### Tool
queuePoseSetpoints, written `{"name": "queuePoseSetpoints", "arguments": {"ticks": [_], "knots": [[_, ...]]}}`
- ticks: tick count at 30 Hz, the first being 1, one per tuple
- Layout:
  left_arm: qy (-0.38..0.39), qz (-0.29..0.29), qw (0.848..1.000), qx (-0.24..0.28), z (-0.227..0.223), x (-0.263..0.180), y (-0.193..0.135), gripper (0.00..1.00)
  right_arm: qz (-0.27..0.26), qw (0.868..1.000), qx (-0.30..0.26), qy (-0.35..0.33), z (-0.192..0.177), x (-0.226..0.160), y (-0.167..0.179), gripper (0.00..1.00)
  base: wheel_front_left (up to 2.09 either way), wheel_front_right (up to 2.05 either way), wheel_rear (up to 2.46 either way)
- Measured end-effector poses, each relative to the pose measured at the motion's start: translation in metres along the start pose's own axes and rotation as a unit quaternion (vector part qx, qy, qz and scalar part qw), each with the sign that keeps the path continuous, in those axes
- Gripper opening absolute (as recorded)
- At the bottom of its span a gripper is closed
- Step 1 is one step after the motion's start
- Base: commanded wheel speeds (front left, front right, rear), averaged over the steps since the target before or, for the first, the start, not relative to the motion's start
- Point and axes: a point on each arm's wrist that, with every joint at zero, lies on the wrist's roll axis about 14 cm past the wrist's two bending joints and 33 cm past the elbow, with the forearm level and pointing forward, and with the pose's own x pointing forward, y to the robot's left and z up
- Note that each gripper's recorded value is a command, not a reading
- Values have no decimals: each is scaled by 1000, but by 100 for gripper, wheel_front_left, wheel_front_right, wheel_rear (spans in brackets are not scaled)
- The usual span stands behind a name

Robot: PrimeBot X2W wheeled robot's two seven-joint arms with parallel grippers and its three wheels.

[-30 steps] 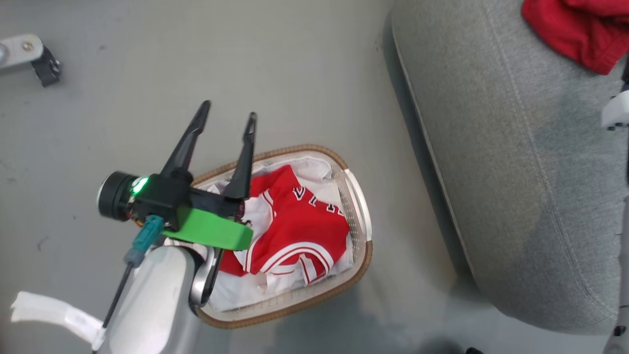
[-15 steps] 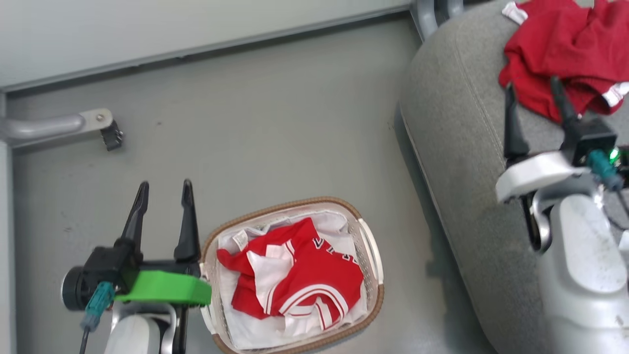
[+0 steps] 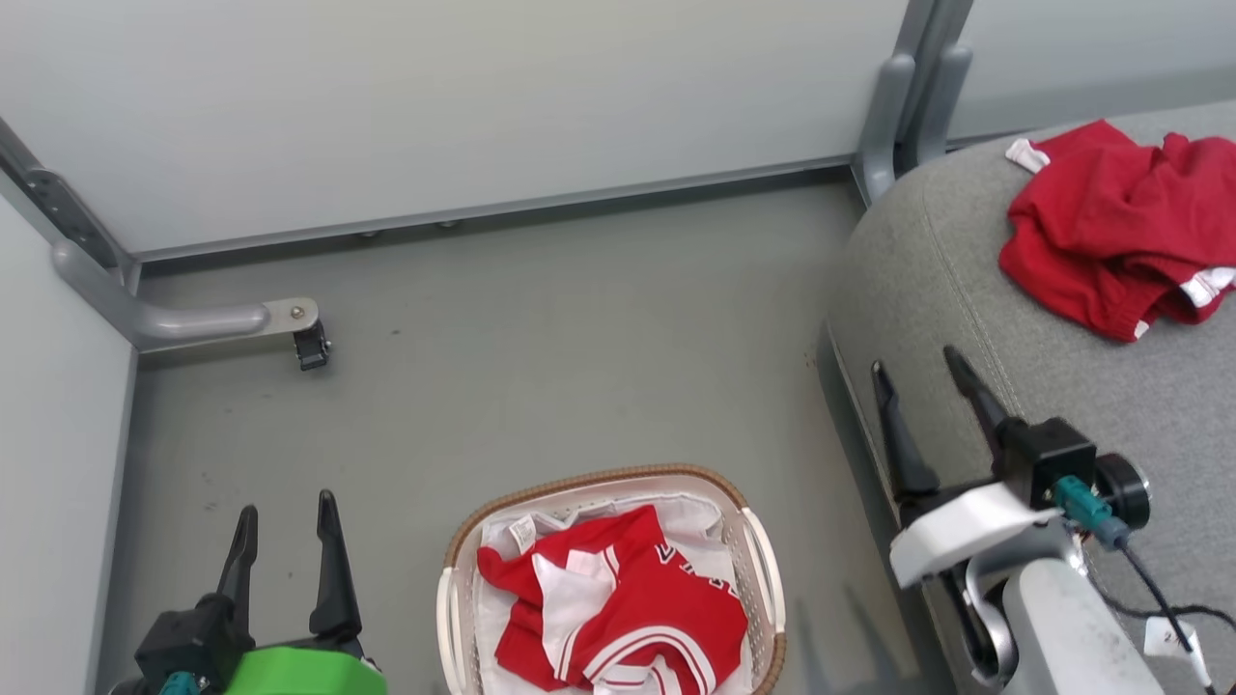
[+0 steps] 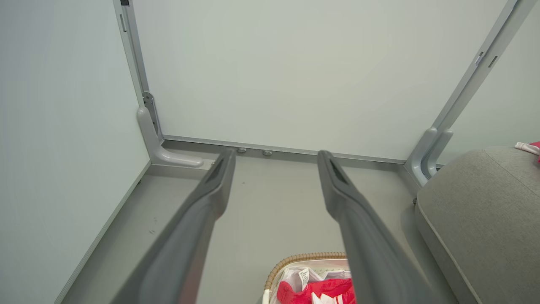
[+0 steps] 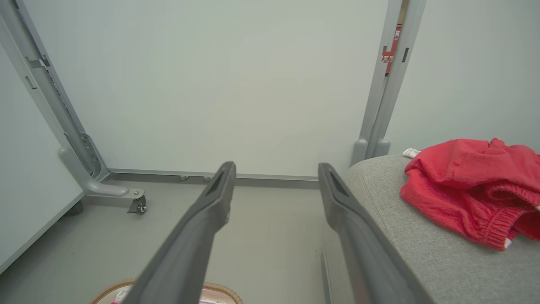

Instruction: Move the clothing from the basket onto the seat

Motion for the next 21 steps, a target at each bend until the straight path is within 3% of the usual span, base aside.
{"name": "queuePoseSetpoints", "arguments": {"ticks": [10,21], "knots": [[-6,9,1000,0,3,-23,6,100,11,1000,18,20,-11,-32,16,100,0,0,0],[3,-8,1000,3,-2,-21,-5,100,8,1000,18,24,-13,-37,15,100,0,0,0]]}}
